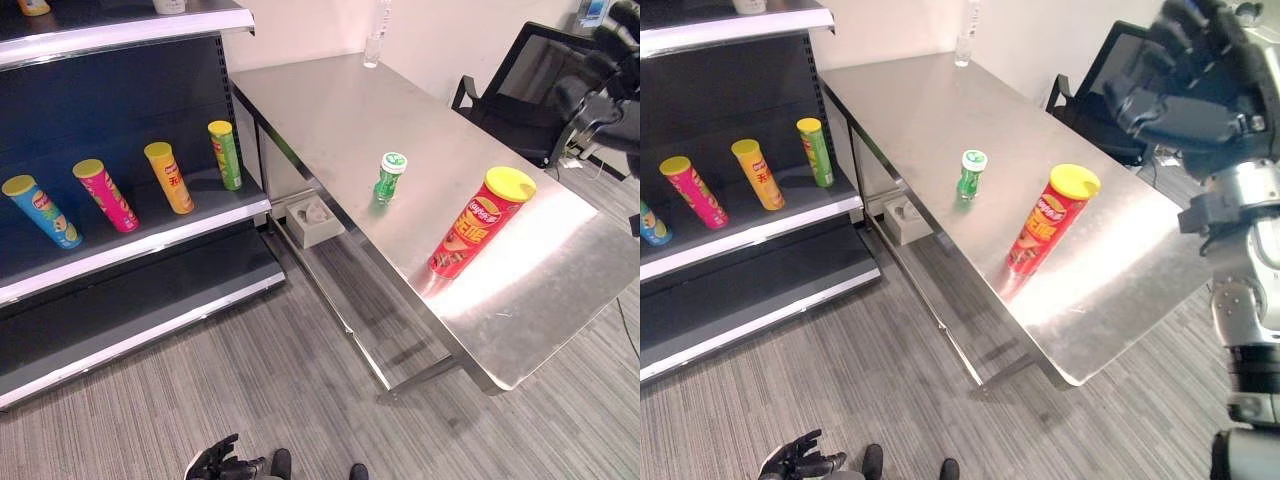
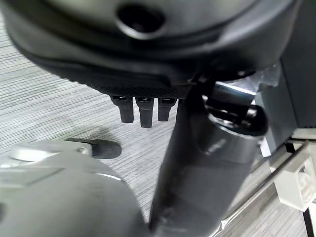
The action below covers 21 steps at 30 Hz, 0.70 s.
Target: Put the goods on the table back onto the shelves and tidy them up.
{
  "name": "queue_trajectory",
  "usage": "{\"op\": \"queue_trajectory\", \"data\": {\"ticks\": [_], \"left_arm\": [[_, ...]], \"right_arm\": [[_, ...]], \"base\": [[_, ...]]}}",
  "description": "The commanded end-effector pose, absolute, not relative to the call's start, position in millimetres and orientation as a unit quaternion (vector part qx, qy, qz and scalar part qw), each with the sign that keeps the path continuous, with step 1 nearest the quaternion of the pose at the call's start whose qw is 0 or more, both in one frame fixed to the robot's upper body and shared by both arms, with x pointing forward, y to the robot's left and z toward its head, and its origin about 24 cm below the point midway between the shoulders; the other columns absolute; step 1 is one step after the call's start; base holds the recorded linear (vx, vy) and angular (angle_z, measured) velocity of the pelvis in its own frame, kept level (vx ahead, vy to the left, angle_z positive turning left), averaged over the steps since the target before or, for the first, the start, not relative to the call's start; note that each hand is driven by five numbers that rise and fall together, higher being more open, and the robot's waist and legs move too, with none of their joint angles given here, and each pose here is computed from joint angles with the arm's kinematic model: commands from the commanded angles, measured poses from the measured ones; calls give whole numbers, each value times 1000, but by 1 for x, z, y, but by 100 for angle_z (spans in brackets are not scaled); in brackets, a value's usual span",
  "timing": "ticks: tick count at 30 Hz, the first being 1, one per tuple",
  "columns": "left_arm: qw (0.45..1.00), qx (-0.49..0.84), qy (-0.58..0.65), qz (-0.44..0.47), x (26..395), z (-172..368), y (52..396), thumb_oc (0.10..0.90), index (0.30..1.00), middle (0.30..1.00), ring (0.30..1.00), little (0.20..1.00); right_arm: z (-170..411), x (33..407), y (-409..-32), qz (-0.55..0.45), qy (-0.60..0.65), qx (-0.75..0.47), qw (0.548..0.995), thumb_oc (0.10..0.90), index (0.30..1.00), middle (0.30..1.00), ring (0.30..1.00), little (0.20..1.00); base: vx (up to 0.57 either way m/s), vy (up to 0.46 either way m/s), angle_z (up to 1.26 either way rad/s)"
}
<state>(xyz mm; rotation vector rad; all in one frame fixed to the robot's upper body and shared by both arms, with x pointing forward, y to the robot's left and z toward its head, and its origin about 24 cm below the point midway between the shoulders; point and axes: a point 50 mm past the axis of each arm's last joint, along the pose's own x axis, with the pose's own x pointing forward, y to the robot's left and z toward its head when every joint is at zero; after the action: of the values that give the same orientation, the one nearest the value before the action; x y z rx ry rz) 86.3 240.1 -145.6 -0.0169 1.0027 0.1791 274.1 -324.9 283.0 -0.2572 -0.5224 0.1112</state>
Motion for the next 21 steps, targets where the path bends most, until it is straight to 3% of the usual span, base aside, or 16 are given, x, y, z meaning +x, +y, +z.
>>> {"op": "queue_trajectory", "data": {"ticks": [1,9,21], "left_arm": [[888,27,454,72,98,-138,255,800,900,900,900,900],[890,28,451,66,100,-138,252,800,900,900,900,900],[887,32,454,71,100,-138,254,800,900,900,900,900]], "right_arm": [[331,254,-316,81,-297,-252,918,800,900,900,900,900],[319,252,-314,89,-235,-335,908,800,900,900,900,900],[305,255,-325,48,-222,-328,917,800,900,900,900,900]], "base": [[1,-43,0],[2,-10,-1],[11,-8,1]]}}
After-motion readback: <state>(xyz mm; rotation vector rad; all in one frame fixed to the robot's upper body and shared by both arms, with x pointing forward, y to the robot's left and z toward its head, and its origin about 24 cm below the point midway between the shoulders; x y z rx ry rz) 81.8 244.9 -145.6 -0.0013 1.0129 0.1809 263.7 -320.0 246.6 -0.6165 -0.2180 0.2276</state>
